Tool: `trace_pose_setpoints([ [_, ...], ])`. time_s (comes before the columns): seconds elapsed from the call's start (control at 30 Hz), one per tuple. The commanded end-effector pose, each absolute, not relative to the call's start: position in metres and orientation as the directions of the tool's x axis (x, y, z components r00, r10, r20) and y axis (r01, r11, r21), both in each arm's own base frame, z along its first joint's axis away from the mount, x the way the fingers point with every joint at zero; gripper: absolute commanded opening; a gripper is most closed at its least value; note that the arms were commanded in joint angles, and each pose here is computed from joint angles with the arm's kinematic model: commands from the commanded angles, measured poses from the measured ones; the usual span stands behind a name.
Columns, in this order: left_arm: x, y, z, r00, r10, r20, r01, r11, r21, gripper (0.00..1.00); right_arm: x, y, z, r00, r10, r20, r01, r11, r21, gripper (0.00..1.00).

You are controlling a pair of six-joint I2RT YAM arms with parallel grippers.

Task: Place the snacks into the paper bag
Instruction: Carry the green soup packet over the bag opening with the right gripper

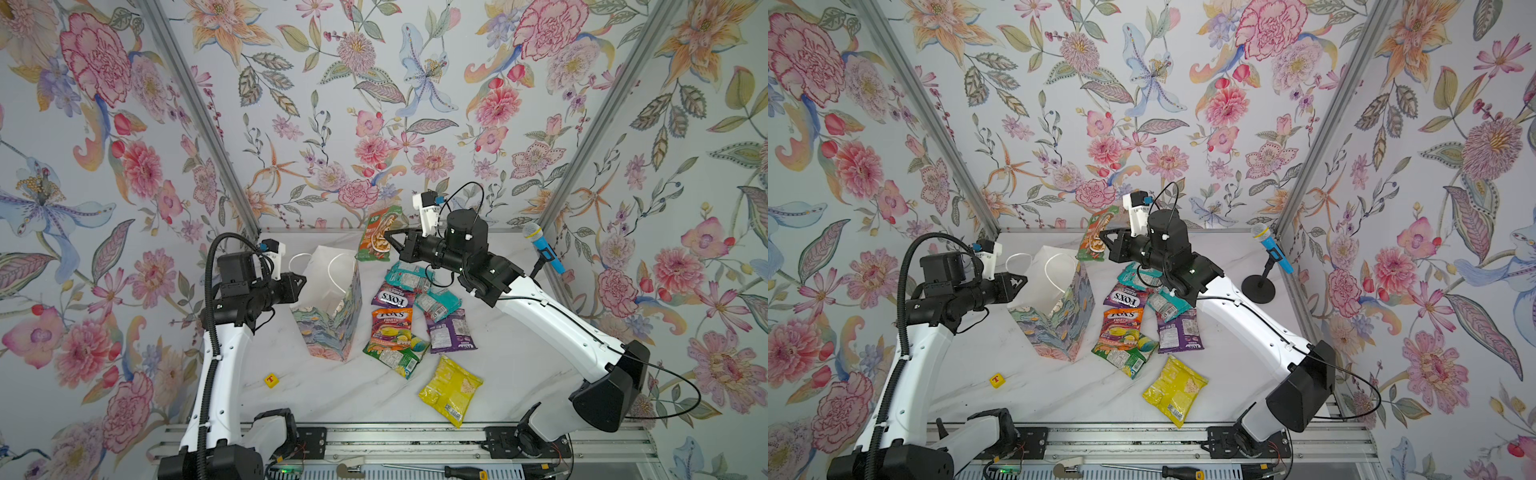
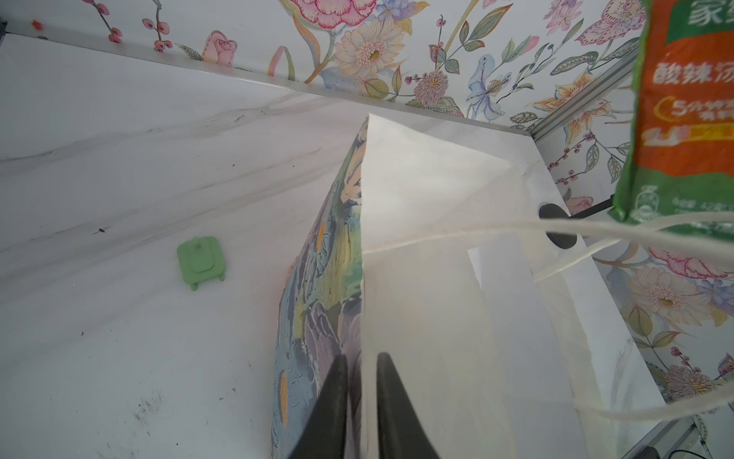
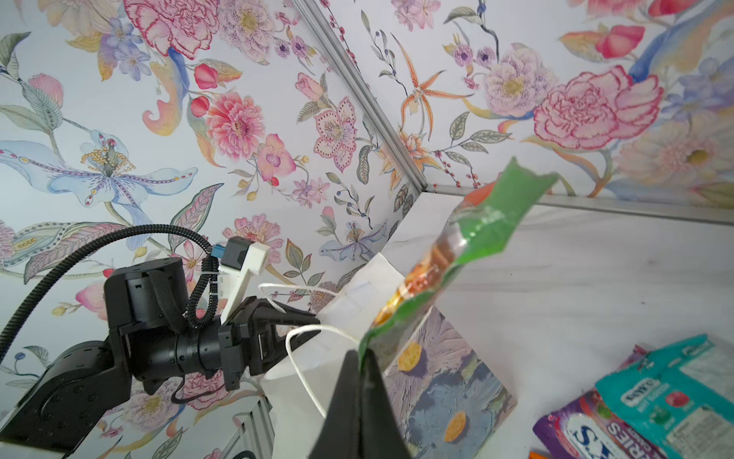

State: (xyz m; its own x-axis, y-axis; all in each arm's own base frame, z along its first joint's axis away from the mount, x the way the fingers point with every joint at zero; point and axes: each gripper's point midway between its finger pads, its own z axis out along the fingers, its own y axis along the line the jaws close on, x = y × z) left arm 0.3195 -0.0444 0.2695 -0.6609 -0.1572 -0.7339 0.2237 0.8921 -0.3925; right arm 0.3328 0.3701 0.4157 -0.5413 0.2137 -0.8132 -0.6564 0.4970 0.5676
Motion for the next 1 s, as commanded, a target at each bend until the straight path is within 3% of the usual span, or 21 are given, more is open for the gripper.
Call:
trace_pose_setpoints([
  [0.0, 0.317, -0.046, 0.269, -0.655, -0.157, -0.739, 0.226, 0.893, -0.390, 0.15, 0.333, 0.382, 0.430, -0.485, 0.188, -0.854, -0.694, 0.512, 0.507, 0.00],
  [0.27, 0.318, -0.047, 0.270, -0.655, -0.158, -0.739, 0.229, 0.891, -0.393, 0.12, 0.328, 0.423, 0.457, -0.433, 0.163, -0.887, -0.760, 0.462, 0.456, 0.00],
  [0.53, 0.318, -0.049, 0.268, -0.656, -0.159, -0.738, 0.228, 0.891, -0.394, 0.06, 0.306, 0.459, 0.447, -0.443, 0.068, -0.894, -0.799, 0.423, 0.428, 0.00],
  [0.97, 0.320, -0.043, 0.275, -0.638, -0.182, -0.748, 0.193, 0.903, -0.384, 0.01, 0.283, 0.447, 0.407, -0.491, -0.014, -0.871, -0.765, 0.487, 0.422, 0.00],
])
